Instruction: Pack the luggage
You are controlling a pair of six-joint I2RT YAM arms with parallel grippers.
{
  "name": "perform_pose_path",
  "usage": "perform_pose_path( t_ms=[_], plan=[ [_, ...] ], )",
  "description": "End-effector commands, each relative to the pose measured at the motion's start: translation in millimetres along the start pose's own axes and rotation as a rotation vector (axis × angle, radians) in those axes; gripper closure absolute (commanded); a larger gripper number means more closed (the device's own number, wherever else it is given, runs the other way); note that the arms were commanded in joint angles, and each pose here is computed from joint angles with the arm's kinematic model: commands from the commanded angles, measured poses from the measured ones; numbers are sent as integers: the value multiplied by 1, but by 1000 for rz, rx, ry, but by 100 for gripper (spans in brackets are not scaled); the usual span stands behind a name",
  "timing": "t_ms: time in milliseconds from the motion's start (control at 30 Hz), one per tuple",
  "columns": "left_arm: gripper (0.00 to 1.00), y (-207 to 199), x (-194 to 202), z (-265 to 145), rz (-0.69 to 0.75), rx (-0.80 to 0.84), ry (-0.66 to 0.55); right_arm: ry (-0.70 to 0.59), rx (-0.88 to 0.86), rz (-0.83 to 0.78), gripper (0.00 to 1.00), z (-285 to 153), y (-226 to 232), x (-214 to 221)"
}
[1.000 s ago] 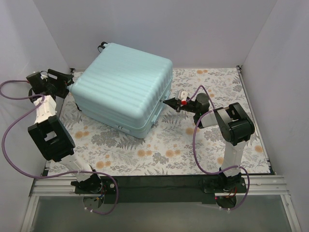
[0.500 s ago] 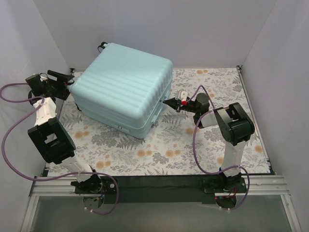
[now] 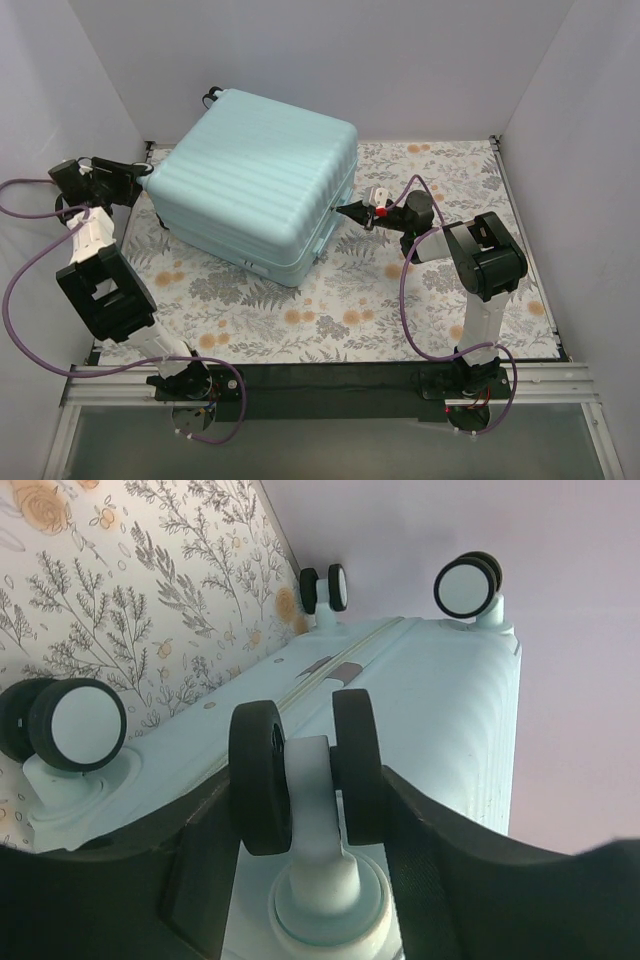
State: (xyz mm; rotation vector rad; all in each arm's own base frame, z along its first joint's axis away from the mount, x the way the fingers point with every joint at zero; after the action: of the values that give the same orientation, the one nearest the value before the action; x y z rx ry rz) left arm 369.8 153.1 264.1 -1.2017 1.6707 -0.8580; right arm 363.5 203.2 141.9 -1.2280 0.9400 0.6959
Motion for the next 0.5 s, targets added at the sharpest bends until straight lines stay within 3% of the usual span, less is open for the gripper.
perform_pose_path(
  t_ms=[0, 167, 200, 467],
  plan=[
    [51, -23, -9, -10, 16, 70, -39, -107, 5, -167, 99, 14, -19, -31],
    [83, -21, -12, -6, 11, 50, -46, -105, 11, -173, 99, 13, -20, -30],
    [97, -21, -12, -6, 16, 51, -43, -101, 14, -169, 99, 13, -21, -30],
    [100, -16, -31, 17, 151, -37, 42, -40, 91, -156, 99, 7, -41, -23]
  ],
)
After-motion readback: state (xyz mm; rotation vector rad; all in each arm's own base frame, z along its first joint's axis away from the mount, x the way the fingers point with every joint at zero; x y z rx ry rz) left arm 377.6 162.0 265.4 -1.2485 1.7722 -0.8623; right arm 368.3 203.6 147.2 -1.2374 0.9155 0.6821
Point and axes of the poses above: each gripper's point midway between its finger pads, its own z axis out along the fingers, its own y axis along the line the jaws close on, x = y × z, the point moved 10 cm from there along -z, back along the fingers, and after that the axes turned 5 degrees about -z, right-handed, at the moved point
